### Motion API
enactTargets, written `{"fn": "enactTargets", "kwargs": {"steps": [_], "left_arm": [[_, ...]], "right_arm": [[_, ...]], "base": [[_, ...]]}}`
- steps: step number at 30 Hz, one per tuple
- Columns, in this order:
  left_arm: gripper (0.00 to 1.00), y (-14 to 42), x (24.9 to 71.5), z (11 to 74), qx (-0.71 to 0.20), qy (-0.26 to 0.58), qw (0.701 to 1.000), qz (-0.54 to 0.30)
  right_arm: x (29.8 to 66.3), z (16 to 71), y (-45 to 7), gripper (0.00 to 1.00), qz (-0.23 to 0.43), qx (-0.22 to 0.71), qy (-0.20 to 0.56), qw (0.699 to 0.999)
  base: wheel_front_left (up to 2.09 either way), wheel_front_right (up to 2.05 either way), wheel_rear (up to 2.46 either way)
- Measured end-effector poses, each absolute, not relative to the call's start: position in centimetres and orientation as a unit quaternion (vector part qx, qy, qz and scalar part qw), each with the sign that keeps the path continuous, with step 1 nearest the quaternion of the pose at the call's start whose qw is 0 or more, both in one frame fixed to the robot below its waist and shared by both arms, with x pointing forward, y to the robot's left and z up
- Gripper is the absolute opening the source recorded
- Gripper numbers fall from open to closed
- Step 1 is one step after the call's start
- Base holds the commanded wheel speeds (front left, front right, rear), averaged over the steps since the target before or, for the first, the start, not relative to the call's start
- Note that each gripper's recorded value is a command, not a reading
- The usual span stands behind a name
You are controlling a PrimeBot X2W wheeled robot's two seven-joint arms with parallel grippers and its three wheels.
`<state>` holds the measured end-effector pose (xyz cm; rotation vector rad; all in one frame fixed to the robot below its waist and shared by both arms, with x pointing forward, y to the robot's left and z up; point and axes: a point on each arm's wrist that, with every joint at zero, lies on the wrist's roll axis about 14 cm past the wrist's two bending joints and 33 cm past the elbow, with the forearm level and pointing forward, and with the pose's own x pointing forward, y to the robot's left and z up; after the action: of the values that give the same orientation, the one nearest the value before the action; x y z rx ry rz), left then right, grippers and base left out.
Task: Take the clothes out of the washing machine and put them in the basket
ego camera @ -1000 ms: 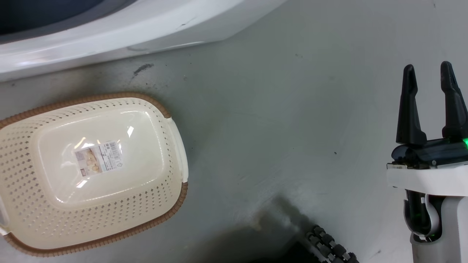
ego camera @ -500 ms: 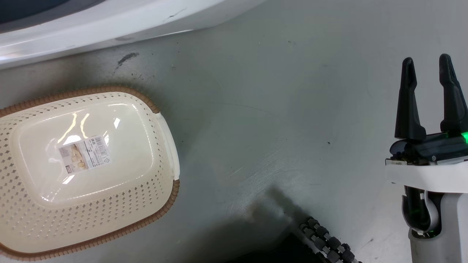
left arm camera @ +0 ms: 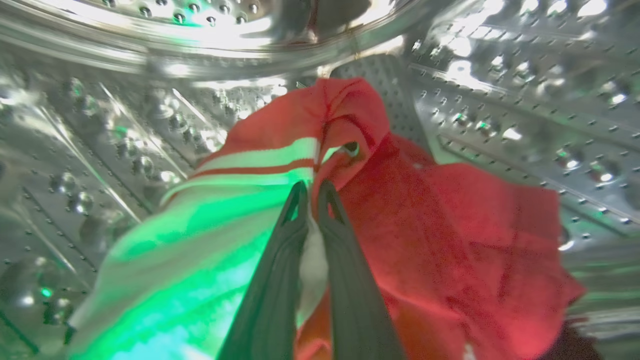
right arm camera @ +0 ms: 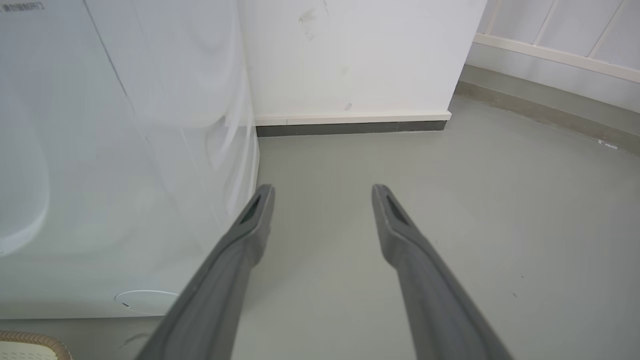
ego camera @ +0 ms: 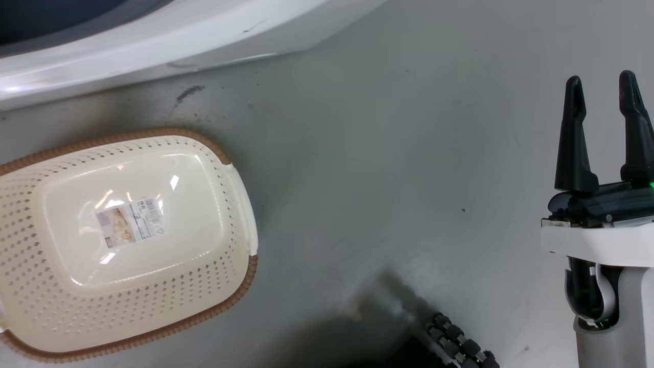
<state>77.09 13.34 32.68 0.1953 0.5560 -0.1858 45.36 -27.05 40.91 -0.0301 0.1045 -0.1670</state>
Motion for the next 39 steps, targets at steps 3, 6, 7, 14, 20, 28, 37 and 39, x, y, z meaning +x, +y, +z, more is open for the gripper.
{"fn": "enactTargets", "kwargs": {"steps": [3, 6, 7, 14, 20, 28, 37, 39], "left_arm": [[0.0, 12.8, 76.6, 34.1, 0.089, 0.248, 0.959, -0.101], [0.0, 12.3, 75.6, 35.3, 0.087, 0.221, 0.965, -0.112], [0.0, 12.2, 75.2, 35.8, 0.083, 0.211, 0.967, -0.114], [0.0, 12.0, 72.0, 39.4, 0.068, 0.148, 0.979, -0.125], [0.0, 12.1, 68.5, 41.8, 0.053, 0.109, 0.984, -0.131], [0.0, 12.6, 63.6, 45.1, 0.048, 0.073, 0.987, -0.137], [0.0, 12.9, 57.7, 51.1, 0.034, -0.016, 0.989, -0.143], [0.0, 13.0, 56.2, 52.2, 0.03, -0.033, 0.989, -0.143]], "right_arm": [[45.5, 41.8, -26.8, 1.0, -0.079, -0.016, 0.04, 0.996], [45.6, 42.7, -26.2, 1.0, -0.071, -0.017, 0.028, 0.997], [45.6, 43.1, -26.0, 1.0, -0.068, -0.017, 0.025, 0.997], [45.0, 45.4, -24.7, 1.0, -0.051, -0.022, 0.0, 0.998], [44.1, 46.8, -23.3, 1.0, -0.033, -0.025, -0.013, 0.999], [42.8, 49.0, -21.7, 1.0, -0.012, -0.023, -0.035, 0.999], [40.6, 51.0, -19.6, 1.0, 0.015, -0.025, -0.056, 0.998], [40.2, 51.4, -19.4, 1.0, 0.017, -0.025, -0.059, 0.998]], "base": [[0.0, 0.0, 0.0], [0.0, 0.0, 0.0], [0.0, 0.0, 0.0], [0.0, 0.0, 0.0], [0.0, 0.0, 0.0], [0.0, 0.0, 0.0], [0.0, 0.0, 0.0], [0.0, 0.0, 0.0]]}}
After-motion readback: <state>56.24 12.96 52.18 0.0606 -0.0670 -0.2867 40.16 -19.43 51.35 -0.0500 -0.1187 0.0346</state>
